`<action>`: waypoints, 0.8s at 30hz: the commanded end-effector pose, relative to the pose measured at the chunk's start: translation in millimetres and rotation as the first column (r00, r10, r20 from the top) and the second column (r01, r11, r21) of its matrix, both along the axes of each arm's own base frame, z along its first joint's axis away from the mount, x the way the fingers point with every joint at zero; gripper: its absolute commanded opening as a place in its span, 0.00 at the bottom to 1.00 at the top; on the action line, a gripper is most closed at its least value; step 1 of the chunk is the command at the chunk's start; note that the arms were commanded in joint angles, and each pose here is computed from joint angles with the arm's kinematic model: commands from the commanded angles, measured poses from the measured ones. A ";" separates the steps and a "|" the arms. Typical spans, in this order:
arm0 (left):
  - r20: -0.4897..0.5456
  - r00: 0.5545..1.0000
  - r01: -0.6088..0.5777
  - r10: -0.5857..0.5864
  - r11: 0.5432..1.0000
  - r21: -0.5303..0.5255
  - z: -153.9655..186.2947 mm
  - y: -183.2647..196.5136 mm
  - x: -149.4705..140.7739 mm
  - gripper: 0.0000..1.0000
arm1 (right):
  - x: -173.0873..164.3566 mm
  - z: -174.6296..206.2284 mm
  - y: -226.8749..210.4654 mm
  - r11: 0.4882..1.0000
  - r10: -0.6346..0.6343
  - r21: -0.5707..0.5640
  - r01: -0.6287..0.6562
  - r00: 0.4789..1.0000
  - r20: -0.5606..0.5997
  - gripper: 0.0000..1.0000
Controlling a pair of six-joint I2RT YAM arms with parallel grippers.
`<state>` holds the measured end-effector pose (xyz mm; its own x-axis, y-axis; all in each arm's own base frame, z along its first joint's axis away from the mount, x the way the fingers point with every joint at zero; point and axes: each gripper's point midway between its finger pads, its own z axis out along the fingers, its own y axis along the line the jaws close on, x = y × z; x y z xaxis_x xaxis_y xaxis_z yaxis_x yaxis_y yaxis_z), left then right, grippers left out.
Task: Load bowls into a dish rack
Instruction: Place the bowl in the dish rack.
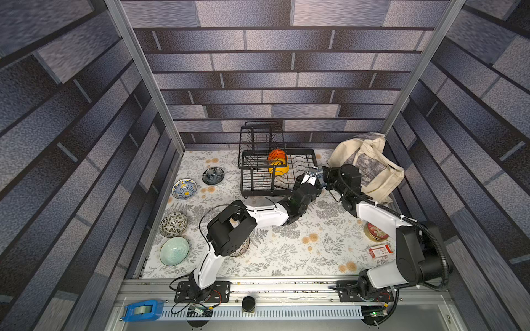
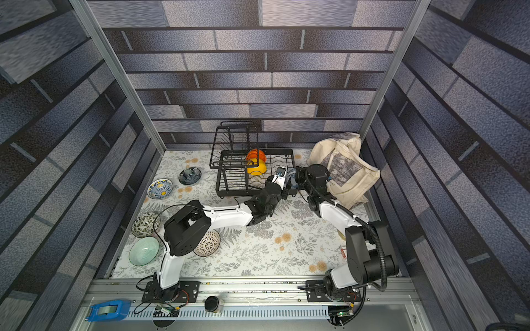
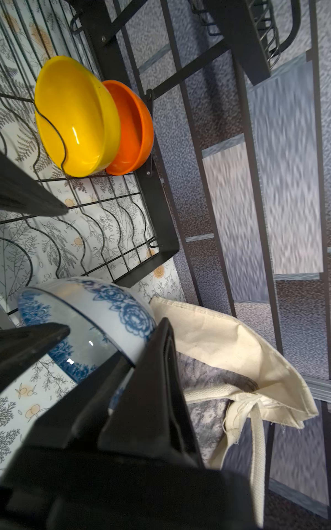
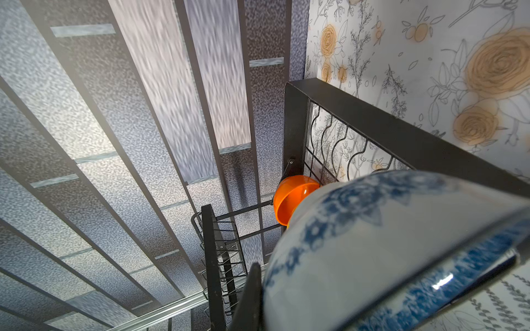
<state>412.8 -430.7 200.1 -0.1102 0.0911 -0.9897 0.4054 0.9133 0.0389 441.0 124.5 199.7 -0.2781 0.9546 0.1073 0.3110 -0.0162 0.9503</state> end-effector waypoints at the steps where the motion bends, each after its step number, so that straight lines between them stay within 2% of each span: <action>1: 0.017 1.000 -0.018 0.019 0.996 -0.086 37.5 13.1 -4.1 0.72 | -3.1 31.8 -5.6 1.000 0.008 -0.004 -0.008 0.993 0.118 0.00; 7: -0.007 1.000 -0.016 0.016 0.991 -0.134 38.3 25.7 -14.0 0.99 | -11.4 41.0 -21.1 1.000 0.006 -0.021 -0.003 0.990 0.144 0.00; 17: -0.130 0.991 0.008 -0.025 0.991 -0.130 50.8 32.2 -52.0 1.00 | -15.2 41.4 -30.4 1.000 0.027 -0.009 -0.026 0.983 0.180 0.00; 24: -0.222 0.975 0.004 -0.029 0.993 -0.114 75.5 57.9 -78.3 1.00 | -14.8 53.2 -24.5 0.995 0.084 -0.072 -0.068 0.966 0.243 0.00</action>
<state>345.9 -389.4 265.8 -0.2634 -0.0128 -0.9646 0.4247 0.8963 -0.1279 424.7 95.8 217.3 -0.3249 0.9448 0.0431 0.2089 0.0272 0.9776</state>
